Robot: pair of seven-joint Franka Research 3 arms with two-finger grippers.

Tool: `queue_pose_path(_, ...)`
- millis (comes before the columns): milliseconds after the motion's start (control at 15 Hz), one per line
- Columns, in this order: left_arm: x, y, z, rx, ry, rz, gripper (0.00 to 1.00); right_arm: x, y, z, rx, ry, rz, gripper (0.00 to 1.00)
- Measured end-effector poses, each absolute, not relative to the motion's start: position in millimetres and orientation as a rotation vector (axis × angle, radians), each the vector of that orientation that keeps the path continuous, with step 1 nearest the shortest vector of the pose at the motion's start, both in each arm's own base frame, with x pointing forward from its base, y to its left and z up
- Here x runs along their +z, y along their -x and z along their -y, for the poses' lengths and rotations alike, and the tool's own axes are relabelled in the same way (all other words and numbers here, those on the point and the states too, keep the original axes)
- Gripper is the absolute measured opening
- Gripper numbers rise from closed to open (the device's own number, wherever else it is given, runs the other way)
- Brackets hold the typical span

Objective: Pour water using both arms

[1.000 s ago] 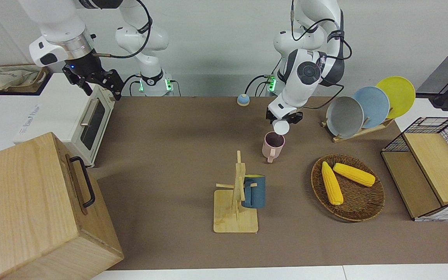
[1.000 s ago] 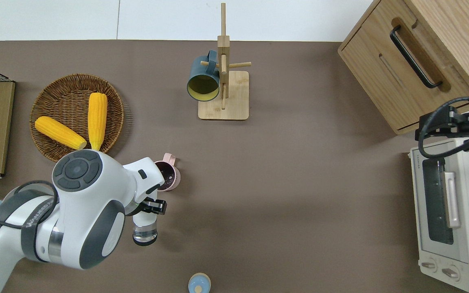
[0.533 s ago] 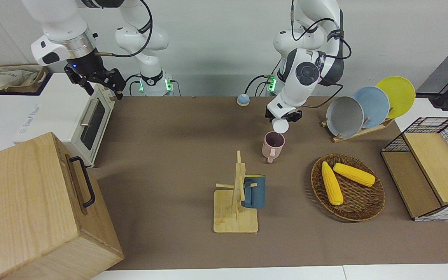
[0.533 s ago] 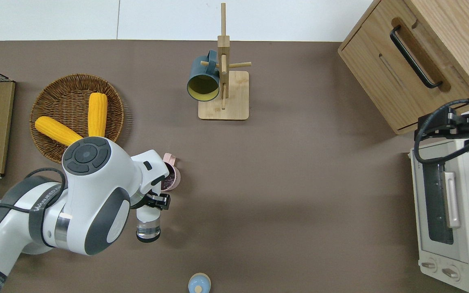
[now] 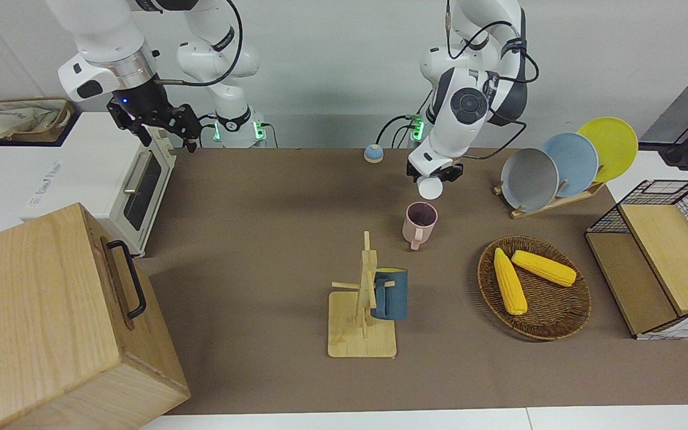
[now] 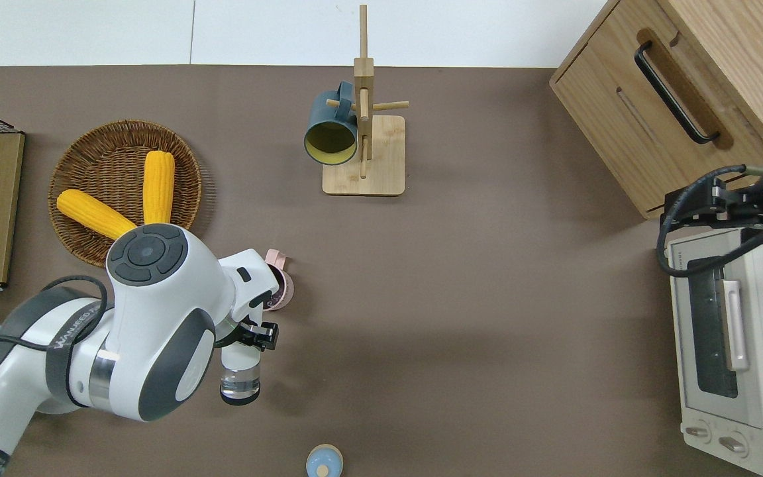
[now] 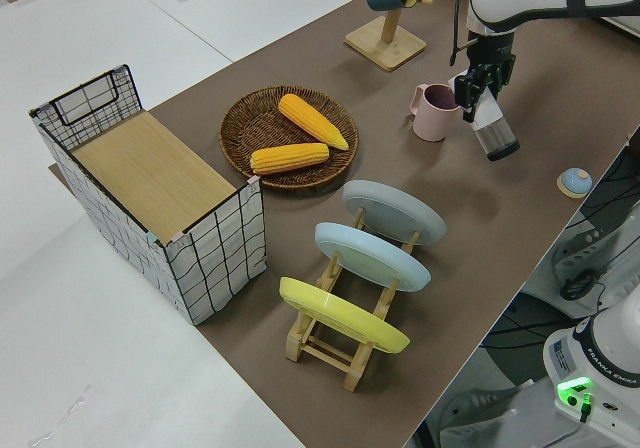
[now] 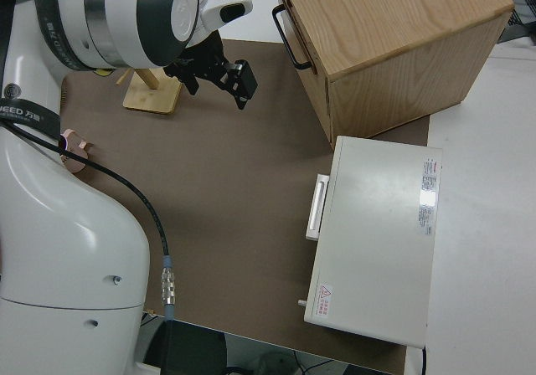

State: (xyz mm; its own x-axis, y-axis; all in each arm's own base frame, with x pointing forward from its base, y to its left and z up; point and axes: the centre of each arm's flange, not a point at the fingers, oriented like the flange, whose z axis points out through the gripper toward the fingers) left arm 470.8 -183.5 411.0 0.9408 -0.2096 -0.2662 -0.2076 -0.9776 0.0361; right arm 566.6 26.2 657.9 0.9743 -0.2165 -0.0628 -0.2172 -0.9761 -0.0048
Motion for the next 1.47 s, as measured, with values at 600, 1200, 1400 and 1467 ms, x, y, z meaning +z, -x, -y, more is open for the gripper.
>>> queue_pose_path(600,439.5,-465.9,185.1,-0.259,-3.106,0.287,0.63,657.9,-566.6,-26.3,0.097,3.110,-0.341,1.00)
queue_pose_path(1200,409.8,-418.5,185.3,0.157,-3.083,0.237,0.63,658.0,-566.6,-26.3,0.097,3.110,-0.341,1.00)
queue_pose_path(1400,408.7,-416.1,180.6,0.162,-3.087,0.225,0.63,657.9,-566.6,-26.3,0.097,3.110,-0.341,1.00)
queue_pose_path(1467,410.9,-415.9,176.2,0.170,-3.088,0.212,0.63,658.0,-566.6,-26.3,0.097,3.110,-0.341,1.00)
